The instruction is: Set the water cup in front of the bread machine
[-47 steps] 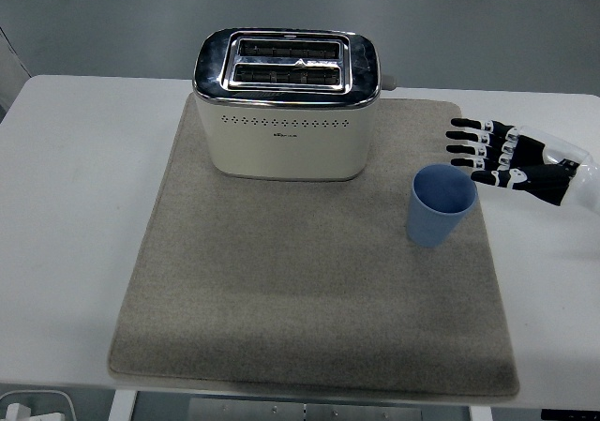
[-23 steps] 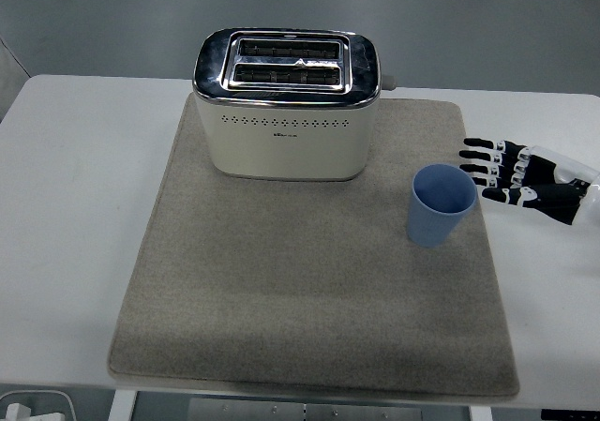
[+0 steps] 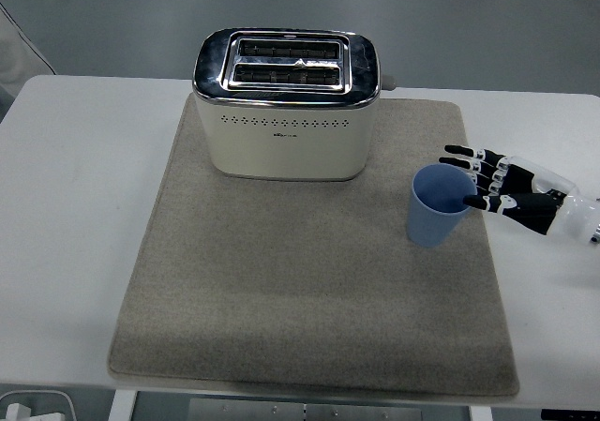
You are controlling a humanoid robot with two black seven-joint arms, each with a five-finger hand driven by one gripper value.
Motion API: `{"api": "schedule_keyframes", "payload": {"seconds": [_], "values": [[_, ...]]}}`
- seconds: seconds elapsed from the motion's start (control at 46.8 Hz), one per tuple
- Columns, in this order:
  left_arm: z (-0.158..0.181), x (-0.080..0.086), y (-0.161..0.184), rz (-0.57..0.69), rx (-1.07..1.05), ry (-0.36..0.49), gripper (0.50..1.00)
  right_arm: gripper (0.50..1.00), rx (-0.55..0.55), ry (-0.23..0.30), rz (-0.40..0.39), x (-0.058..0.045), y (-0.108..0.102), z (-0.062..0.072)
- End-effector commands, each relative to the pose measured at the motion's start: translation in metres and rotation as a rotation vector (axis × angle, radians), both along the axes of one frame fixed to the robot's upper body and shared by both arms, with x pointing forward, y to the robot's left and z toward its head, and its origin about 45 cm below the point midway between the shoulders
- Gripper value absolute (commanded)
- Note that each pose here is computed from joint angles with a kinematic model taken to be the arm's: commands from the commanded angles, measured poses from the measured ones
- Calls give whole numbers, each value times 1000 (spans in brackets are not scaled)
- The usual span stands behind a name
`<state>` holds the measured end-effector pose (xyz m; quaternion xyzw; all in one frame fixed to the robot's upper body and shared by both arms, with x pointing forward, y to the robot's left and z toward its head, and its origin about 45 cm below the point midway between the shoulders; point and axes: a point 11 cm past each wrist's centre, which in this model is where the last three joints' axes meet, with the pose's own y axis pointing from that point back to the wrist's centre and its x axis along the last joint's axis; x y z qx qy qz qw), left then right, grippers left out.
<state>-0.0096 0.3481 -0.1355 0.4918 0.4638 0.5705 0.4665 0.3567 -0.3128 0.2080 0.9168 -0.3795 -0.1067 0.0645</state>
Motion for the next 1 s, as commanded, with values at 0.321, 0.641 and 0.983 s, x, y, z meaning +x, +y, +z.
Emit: {"api": "schedule_keyframes", "payload": {"seconds": [0.321,0.641,0.983], "values": [[0,0,0,0,2,0,1000,928,36,34,7,-8,11,-15],[0,0,1,0,2,0,1000,928,70,13,6,-4,19,-10],[0,0,0,0,0,0,1000,928,91,-6,1,0,22,-5]]}}
